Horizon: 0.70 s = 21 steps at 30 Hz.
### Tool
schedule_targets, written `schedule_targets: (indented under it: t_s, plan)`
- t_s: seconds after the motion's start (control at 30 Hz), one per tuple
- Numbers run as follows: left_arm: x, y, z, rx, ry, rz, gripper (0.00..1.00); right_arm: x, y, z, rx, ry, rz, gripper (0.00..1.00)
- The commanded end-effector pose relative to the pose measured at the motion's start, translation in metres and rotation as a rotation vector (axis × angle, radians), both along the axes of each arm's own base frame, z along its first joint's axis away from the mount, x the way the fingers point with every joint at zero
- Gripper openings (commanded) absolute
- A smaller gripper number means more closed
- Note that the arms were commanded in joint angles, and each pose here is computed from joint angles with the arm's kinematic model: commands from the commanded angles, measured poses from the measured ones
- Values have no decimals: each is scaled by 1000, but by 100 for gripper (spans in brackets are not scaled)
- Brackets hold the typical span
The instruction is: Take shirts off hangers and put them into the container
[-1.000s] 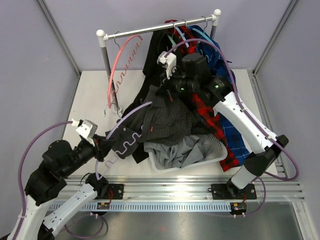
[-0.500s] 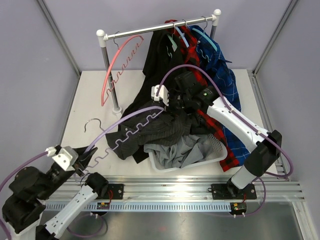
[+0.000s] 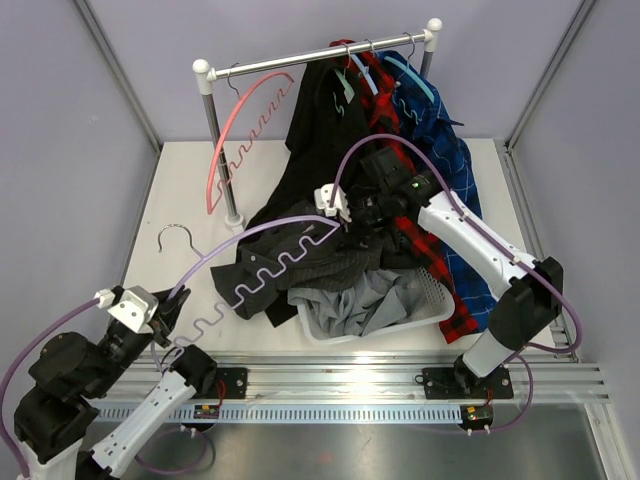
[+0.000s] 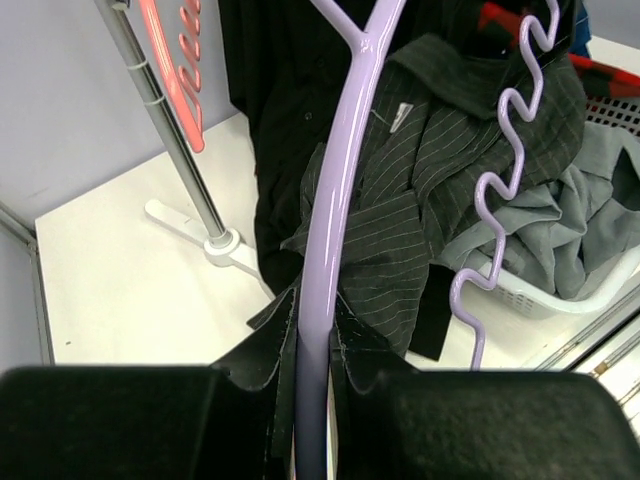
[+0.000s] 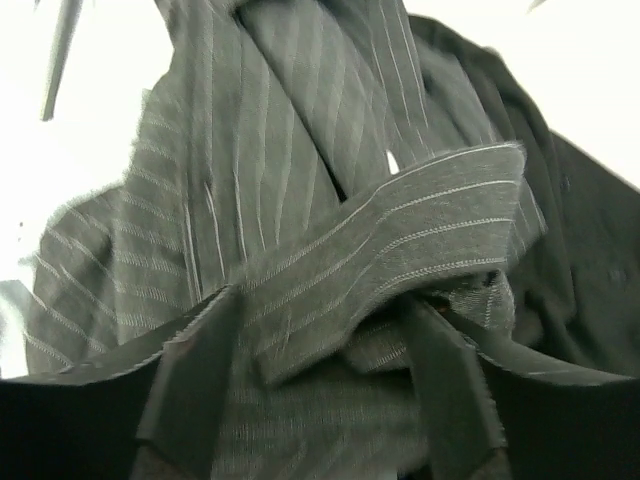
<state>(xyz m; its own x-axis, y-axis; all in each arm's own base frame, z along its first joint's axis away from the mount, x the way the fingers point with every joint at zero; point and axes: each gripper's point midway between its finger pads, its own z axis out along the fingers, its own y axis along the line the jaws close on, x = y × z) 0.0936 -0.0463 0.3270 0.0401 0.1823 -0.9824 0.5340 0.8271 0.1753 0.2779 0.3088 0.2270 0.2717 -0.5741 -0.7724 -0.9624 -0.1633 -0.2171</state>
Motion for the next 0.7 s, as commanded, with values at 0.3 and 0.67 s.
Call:
schedule_targets:
  t_s: [0.3,0.67]
  plan:
    - [16,-14,26,-28,-95,-21,0,13,-67,39,-43,-94,-144,75]
    - [48,-47,13,177,-95,-127,0,-72,-54,125,134,91,121,84]
